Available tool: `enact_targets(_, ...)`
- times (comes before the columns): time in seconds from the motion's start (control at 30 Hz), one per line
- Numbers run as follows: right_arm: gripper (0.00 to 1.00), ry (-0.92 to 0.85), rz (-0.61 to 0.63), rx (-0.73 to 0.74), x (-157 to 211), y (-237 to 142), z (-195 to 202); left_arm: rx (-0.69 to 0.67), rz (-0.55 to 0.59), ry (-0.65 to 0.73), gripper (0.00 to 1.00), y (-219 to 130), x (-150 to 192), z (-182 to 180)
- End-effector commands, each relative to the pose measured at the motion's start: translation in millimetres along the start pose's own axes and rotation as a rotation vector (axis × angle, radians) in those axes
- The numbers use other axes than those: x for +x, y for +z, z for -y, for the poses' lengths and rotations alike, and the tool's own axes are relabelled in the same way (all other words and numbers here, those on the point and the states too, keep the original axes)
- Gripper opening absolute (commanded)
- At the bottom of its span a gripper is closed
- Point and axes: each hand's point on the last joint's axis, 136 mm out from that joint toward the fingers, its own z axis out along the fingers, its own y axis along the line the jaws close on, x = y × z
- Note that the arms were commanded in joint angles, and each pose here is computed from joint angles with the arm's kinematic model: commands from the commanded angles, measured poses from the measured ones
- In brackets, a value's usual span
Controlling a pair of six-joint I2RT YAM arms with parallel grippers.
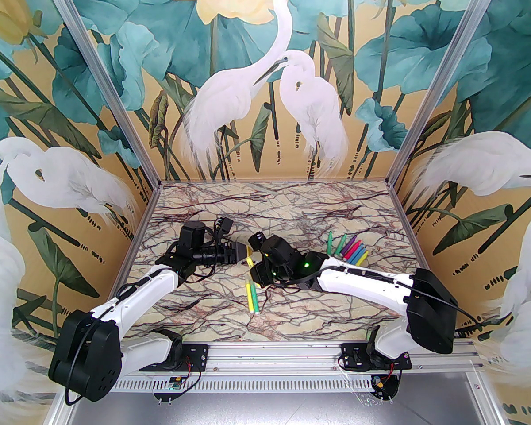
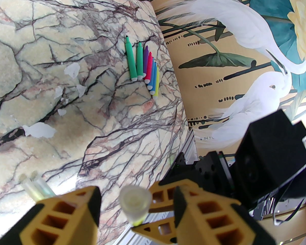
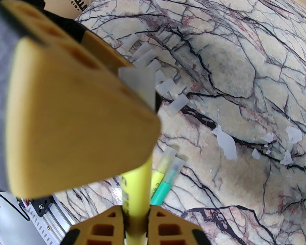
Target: Open the pen caps
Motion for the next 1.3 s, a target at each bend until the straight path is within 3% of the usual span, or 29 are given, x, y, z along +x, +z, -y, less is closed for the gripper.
enact_targets(0.0, 0.13, -0.030, 0.032, -0.045, -13.0, -3.1, -14.3, -0.001, -0.004, 0.019, 0.47, 0.3, -4.3, 4.7)
enact_targets(0.5, 0.14, -0.040, 0.026, -0.038, -9.0, -0.6, -13.3, -0.022, 0.013, 0.019, 0.28, -0.1, -7.0, 1.8)
enact_targets(0.8, 0.25, -0.044, 0.043, -0.025, -12.1, -0.1, -10.9, 0.001, 0.010, 0.008, 0.09, -1.0, -7.3, 7.2)
enact_targets(0.97, 0.33, -0.045, 0.059, -0.021, -16.6, 3.4, -9.9, 0.042, 0.001, -0.001, 0.06, -0.8, -7.7, 15.2)
enact_targets(1.27, 0.36, -0.052, 0.065, -0.028, -22.5, 9.5, -10.9, 0.074, -0.007, 0.005, 0.05, -2.1, -6.4, 22.6)
